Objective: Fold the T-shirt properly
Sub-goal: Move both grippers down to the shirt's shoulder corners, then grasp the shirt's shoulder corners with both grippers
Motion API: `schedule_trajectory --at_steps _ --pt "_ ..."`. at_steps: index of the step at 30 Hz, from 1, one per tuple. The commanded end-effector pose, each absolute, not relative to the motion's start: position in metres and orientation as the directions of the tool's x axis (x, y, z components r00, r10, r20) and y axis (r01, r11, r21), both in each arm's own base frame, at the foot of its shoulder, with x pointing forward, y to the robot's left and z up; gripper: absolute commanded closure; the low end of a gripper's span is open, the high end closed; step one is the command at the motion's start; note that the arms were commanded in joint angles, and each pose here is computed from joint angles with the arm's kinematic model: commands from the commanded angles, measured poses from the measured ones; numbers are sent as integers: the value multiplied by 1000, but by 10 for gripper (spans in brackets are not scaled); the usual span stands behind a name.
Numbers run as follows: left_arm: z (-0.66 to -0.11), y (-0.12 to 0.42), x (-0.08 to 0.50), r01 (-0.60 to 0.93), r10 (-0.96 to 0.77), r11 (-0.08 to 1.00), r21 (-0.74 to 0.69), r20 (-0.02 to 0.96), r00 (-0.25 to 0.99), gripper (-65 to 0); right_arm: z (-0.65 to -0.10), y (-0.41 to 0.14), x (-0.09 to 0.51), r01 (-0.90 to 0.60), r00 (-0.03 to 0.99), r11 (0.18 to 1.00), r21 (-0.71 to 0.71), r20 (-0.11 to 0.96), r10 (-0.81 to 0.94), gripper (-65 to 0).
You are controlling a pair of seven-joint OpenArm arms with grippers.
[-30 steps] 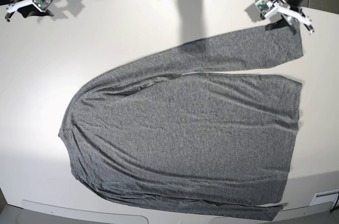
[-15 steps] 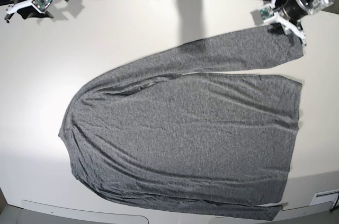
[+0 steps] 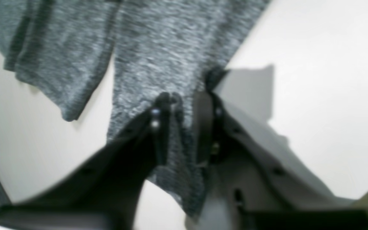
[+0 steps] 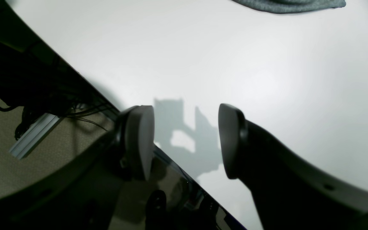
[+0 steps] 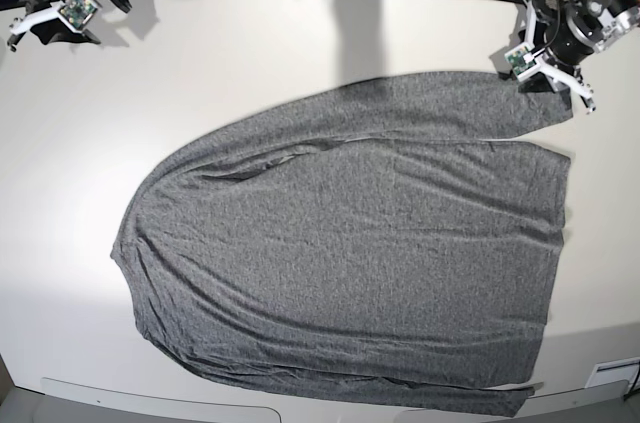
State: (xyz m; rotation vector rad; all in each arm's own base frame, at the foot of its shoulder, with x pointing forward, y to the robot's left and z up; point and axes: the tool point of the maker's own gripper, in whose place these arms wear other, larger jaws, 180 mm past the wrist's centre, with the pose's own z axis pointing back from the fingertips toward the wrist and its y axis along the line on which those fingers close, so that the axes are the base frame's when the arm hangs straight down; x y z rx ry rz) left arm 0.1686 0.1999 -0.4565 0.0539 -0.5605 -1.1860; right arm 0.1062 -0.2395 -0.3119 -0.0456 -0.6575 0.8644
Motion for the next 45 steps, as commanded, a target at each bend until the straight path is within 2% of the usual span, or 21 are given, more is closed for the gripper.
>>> schedule_trajectory --at_steps 1,4,8,14,18,22,25,34,37,45 --pt "-473 228 145 894 -931 347 284 223 291 -74 -306 -236 110 -691 445 656 -304 535 718 -323" --pt "-474 232 144 894 -933 348 283 197 301 0 -306 -236 110 -692 445 655 -303 536 718 -323" --pt "-472 222 145 886 -912 382 264 260 316 0 -304 -235 113 -699 426 642 -315 538 727 -323" --pt "-464 195 150 865 -840 455 211 424 339 0 -299 -237 139 -707 325 556 -437 498 804 -323" --pt "-459 186 152 847 -791 504 171 485 373 0 -301 -222 159 -716 221 474 -513 477 851 -323" --pt "-459 184 152 843 -781 513 162 495 381 0 -316 -199 172 -756 111 365 -544 444 889 -323" --pt "-458 184 152 843 -781 513 162 495 380 0 -336 -193 182 -772 68 303 -558 402 913 -323" --pt "-459 184 152 843 -781 513 162 495 380 0 -394 -203 219 -810 102 265 -523 319 942 -323" --pt "-458 184 152 843 -781 513 162 495 380 0 -404 -210 236 -810 98 229 -540 259 961 -323" --pt "-459 184 152 843 -781 513 162 495 380 0 -427 -214 266 -840 74 165 -517 192 979 -323"
